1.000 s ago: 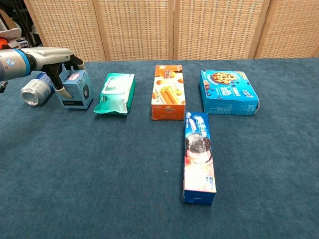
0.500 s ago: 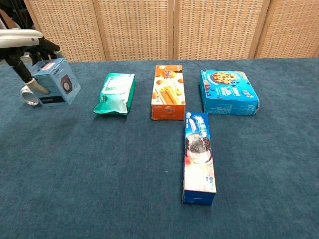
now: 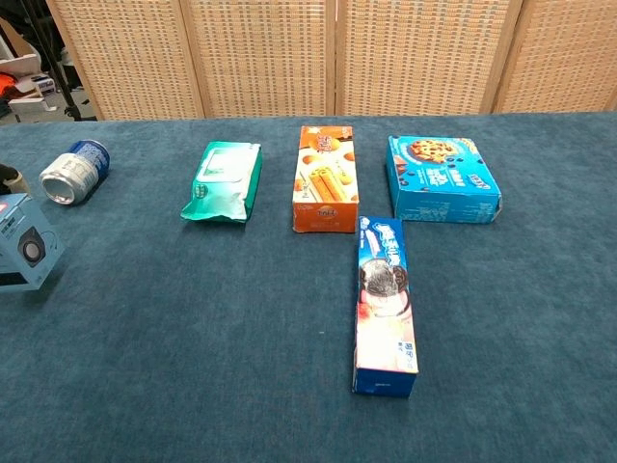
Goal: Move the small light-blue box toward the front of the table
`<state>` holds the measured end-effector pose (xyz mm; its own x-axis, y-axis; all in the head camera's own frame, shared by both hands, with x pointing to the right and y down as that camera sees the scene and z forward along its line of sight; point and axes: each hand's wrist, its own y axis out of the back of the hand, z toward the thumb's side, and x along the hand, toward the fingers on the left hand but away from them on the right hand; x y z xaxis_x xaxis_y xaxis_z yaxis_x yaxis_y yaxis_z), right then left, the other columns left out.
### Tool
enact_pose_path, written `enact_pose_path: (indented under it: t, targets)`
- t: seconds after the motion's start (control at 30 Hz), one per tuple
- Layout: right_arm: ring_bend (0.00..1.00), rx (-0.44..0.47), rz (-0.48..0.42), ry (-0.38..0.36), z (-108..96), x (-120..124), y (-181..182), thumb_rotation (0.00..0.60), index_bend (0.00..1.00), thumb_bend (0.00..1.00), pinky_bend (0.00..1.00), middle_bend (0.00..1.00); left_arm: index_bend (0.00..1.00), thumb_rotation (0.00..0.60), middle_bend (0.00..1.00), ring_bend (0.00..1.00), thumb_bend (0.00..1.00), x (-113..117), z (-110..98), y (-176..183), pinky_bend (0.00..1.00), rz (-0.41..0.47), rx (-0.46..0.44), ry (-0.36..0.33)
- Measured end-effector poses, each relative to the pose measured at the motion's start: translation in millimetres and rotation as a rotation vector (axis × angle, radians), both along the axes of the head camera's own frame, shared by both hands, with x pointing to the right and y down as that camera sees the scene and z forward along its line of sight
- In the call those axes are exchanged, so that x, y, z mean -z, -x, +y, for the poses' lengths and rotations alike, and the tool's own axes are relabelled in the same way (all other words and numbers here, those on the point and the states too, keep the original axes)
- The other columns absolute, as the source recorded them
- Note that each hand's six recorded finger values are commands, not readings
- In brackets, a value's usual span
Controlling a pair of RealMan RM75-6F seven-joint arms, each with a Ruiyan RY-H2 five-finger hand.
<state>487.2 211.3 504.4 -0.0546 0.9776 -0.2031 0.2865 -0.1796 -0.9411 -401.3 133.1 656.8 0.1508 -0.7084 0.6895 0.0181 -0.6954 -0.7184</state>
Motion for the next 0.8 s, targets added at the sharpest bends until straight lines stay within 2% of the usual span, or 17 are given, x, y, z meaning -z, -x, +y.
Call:
enact_pose_path:
  t: [0.03, 0.1, 0.13, 0.2, 0.23, 0.3, 0.43, 0.63, 0.8]
  targets:
    - [0.00, 0.001, -0.003, -0.003, 1, 1, 0, 0.600, 0.00, 0.00, 0.00, 0.00, 0.48, 0.600, 0.43, 0.47, 0.15, -1, 1, 0, 0.45, 0.006, 0.006, 0.004]
    - [0.00, 0.001, -0.005, -0.009, 1, 3, 0, 0.600, 0.00, 0.00, 0.00, 0.00, 0.32, 0.600, 0.23, 0.30, 0.11, -4, 2, 1, 0.37, 0.015, 0.015, 0.012]
    - [0.00, 0.001, -0.007, -0.011, 2, 4, 0, 0.600, 0.00, 0.00, 0.00, 0.00, 0.19, 0.600, 0.11, 0.16, 0.08, -6, 3, 1, 0.30, 0.015, 0.015, 0.019]
    - [0.00, 0.001, -0.008, -0.013, 3, 5, 0, 0.600, 0.00, 0.00, 0.00, 0.00, 0.04, 0.600, 0.00, 0.02, 0.05, -10, 6, 3, 0.20, 0.010, 0.009, 0.036]
    - [0.00, 0.001, -0.009, -0.014, 3, 6, 0, 0.600, 0.00, 0.00, 0.00, 0.00, 0.00, 0.600, 0.00, 0.00, 0.04, -12, 7, 3, 0.17, 0.008, 0.004, 0.049]
    - [0.00, 0.001, -0.011, -0.014, 3, 6, 0, 0.600, 0.00, 0.00, 0.00, 0.00, 0.00, 0.600, 0.00, 0.00, 0.03, -16, 12, 2, 0.13, 0.006, -0.004, 0.087]
    - [0.00, 0.004, -0.010, -0.019, 3, 7, 1, 0.600, 0.00, 0.00, 0.00, 0.00, 0.00, 0.600, 0.00, 0.00, 0.03, -15, 18, 4, 0.12, 0.009, -0.011, 0.150]
    - [0.00, 0.004, -0.018, -0.027, 4, 10, 1, 0.600, 0.00, 0.00, 0.00, 0.00, 0.00, 0.600, 0.00, 0.00, 0.04, 6, 18, 5, 0.12, 0.001, -0.025, 0.114]
    - [0.00, 0.004, -0.023, -0.029, 5, 11, 0, 0.600, 0.00, 0.00, 0.00, 0.00, 0.03, 0.600, 0.02, 0.02, 0.04, 3, 19, -3, 0.13, -0.008, -0.043, 0.101]
